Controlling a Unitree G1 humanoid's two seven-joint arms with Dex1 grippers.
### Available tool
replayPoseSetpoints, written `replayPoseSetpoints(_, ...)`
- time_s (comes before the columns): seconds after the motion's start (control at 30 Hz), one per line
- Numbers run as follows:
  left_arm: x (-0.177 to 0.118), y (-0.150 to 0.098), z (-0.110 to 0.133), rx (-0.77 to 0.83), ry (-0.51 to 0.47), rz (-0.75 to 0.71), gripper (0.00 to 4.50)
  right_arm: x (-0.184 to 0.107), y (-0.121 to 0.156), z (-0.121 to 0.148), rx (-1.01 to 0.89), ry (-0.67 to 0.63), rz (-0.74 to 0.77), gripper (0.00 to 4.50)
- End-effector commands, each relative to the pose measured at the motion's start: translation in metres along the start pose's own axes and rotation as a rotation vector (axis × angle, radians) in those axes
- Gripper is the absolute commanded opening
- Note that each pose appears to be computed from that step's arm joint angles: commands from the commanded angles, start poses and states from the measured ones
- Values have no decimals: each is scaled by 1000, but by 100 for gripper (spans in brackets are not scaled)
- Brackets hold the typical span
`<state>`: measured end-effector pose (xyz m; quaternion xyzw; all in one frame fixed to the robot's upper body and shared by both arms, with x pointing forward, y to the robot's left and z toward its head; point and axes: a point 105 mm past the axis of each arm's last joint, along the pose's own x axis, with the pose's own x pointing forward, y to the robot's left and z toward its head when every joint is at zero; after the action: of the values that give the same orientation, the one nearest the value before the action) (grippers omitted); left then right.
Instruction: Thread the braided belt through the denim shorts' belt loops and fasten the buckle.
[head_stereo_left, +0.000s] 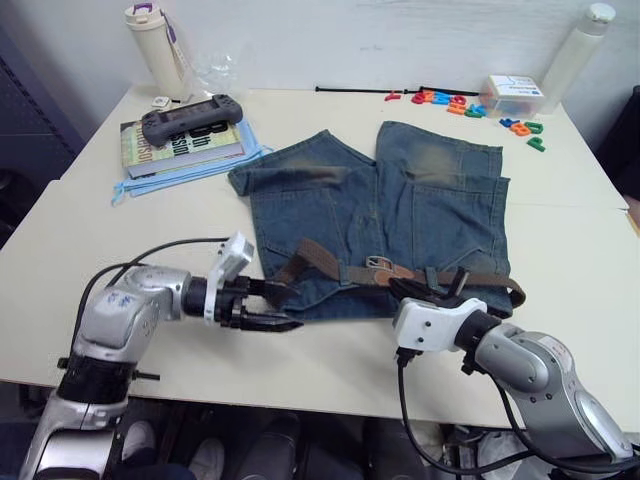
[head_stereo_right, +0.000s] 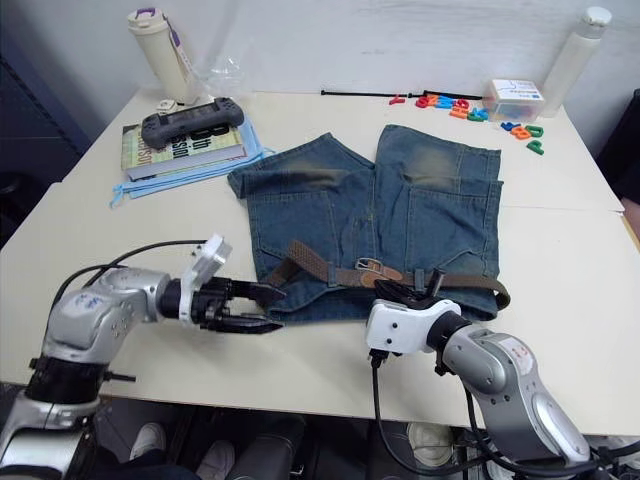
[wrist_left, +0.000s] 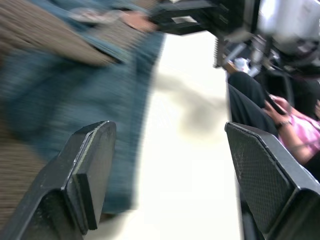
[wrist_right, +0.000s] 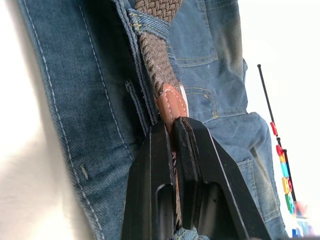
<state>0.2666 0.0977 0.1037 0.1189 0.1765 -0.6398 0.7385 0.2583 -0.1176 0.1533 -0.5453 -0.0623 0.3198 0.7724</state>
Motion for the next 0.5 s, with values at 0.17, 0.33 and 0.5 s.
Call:
replayPoseSetpoints(0.17,-13,-3,-54,33,211,21,383,-12,-32,16,-101,-45,-106,0)
replayPoseSetpoints(0.33,-17,-5,-58,24,211,39,383,-14,-47,8,-146,-16,-156,0)
replayPoseSetpoints(0.5,-25,-6,-64,14,218,67,383,-29,-79,-4,-187,19,-192,0)
